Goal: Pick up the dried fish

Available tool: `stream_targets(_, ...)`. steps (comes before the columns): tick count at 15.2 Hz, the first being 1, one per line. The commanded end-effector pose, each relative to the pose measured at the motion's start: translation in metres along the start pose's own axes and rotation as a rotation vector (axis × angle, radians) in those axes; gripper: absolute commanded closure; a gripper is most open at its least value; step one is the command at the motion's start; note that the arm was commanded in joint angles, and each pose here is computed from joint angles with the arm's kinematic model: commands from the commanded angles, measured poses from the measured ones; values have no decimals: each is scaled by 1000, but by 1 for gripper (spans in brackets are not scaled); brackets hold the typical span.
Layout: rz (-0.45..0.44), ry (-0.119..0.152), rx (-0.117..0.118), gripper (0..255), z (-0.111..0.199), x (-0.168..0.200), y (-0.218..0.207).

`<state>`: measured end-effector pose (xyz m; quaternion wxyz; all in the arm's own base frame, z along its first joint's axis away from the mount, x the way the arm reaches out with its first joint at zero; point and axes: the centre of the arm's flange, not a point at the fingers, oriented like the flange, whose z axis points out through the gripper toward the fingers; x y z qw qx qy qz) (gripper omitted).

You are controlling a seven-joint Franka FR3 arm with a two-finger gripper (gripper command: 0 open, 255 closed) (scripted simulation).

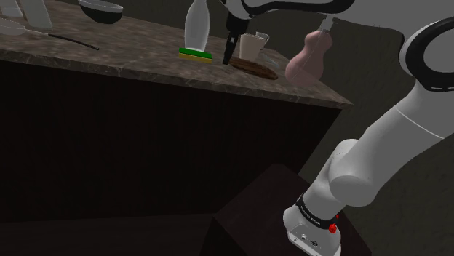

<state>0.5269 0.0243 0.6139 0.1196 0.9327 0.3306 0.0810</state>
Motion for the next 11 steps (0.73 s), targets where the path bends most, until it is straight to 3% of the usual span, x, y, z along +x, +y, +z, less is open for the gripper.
stream_targets(1,0,0,0,255,-10,0,3)
stream_targets(11,0,0,0,255,-51,4,15)
